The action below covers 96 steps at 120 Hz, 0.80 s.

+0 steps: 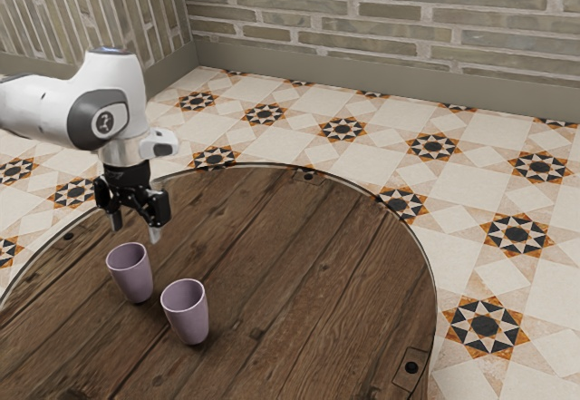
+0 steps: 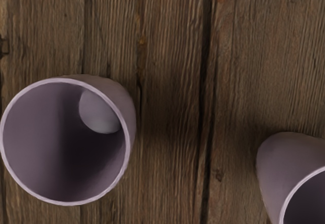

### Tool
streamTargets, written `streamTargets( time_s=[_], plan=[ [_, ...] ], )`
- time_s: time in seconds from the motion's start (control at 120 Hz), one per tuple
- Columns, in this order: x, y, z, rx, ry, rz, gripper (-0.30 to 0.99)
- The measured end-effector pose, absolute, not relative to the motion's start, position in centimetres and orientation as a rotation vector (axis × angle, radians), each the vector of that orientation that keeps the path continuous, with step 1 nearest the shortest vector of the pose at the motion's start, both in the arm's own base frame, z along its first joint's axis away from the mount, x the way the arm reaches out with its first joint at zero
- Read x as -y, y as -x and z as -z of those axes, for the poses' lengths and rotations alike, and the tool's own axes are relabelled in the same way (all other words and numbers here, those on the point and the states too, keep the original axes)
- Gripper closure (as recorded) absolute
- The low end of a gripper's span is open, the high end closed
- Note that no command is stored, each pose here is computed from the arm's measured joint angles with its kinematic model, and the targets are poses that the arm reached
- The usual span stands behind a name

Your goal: Place the left cup onto the right cup

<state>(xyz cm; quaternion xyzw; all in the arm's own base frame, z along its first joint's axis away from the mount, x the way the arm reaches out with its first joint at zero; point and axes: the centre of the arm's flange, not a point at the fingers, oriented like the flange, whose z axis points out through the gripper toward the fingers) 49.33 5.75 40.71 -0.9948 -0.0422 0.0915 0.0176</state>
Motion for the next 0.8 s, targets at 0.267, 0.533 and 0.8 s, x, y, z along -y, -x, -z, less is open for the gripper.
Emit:
streamTargets(
  time_s=[0.267, 0.533, 0.8],
  plan=[
    [-7.5, -49.3, -37.5, 0.191, 3.101, -0.281, 0.10],
    [-8.7, -49.7, -35.3, 0.224, 3.104, -0.298, 0.12],
    [-8.1, -50.4, -32.6, 0.203, 3.107, -0.330, 0.14]
  ],
)
